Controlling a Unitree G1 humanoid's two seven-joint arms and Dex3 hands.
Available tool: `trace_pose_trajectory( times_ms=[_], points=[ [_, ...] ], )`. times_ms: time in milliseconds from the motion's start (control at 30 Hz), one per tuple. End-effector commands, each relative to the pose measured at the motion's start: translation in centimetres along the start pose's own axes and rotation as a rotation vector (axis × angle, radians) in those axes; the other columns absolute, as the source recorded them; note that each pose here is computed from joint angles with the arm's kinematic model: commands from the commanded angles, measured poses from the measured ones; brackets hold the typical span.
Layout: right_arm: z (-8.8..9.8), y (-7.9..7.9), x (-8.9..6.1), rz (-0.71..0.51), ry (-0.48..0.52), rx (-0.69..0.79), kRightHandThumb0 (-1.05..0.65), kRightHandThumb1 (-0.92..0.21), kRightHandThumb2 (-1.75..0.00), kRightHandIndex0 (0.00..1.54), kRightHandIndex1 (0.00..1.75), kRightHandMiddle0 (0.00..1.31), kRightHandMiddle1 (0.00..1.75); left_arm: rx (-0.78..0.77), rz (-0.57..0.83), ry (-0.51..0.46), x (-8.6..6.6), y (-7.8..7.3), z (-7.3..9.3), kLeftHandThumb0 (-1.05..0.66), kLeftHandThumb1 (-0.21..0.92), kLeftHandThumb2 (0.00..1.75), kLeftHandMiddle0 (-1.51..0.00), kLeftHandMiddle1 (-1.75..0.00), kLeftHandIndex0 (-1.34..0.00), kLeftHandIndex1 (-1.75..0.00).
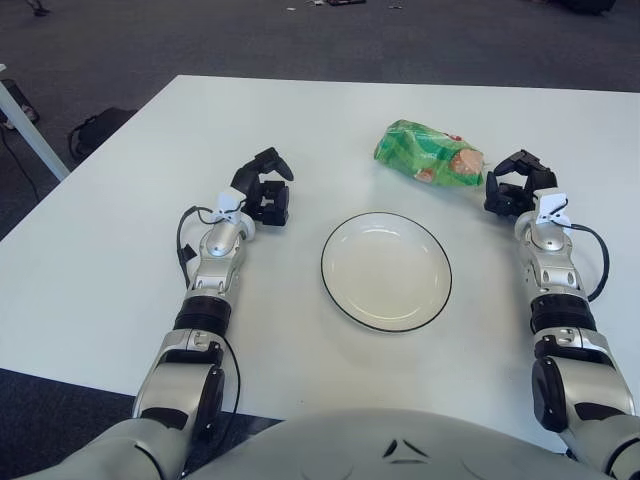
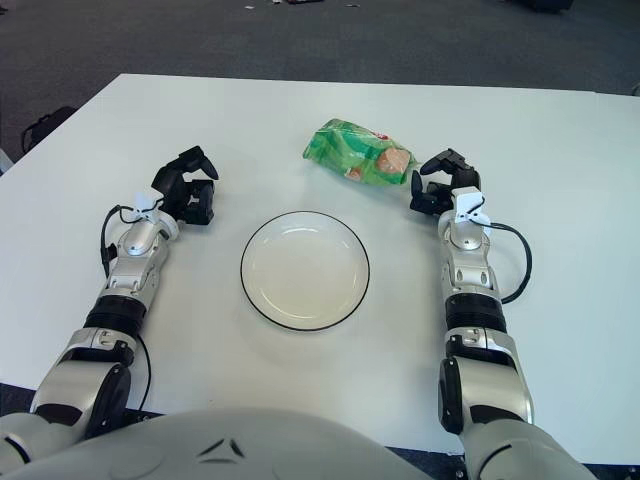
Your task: Put the snack into the plate.
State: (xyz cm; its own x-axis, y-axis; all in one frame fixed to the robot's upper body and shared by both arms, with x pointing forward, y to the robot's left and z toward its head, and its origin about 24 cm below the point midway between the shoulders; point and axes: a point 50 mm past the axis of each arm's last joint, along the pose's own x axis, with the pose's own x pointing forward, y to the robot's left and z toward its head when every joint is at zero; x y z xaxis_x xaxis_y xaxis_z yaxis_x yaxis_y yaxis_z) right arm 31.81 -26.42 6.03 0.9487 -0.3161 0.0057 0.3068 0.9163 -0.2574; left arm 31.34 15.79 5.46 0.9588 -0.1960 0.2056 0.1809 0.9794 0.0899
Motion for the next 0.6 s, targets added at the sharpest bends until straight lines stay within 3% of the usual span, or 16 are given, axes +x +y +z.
trace_pose_trajectory(
  times_ms=[0,367,567],
  points=[
    [-3.5,0.5,-1.6,0.027,0.161,0.001,-0.47,-0.35,-1.28,1.31,1.75,0.59,1.75,-0.048,0.012,0.160,-3.8,-1.0,-3.9,-0.50,0.28,1.37,-1.36,-1.75,-0.65,-1.75],
    [-3.5,0.1,-1.9,-0.067,0.165,0.035,-0.46,-0.37,-1.25,1.22,1.75,0.57,1.75,-0.039,0.021,0.159,-4.0,-1.3,-3.8,-0.51,0.26,1.39,-1.36,-1.75,-0.66,-1.75],
    [-2.6,-0.6,-1.9,-0.200,0.111,0.112,-0.45,-0.40,-1.21,1.10,1.75,0.55,1.75,-0.030,0.031,0.169,-4.1,-1.3,-3.9,-0.51,0.26,1.39,-1.37,-1.75,-0.66,-1.75]
  ],
)
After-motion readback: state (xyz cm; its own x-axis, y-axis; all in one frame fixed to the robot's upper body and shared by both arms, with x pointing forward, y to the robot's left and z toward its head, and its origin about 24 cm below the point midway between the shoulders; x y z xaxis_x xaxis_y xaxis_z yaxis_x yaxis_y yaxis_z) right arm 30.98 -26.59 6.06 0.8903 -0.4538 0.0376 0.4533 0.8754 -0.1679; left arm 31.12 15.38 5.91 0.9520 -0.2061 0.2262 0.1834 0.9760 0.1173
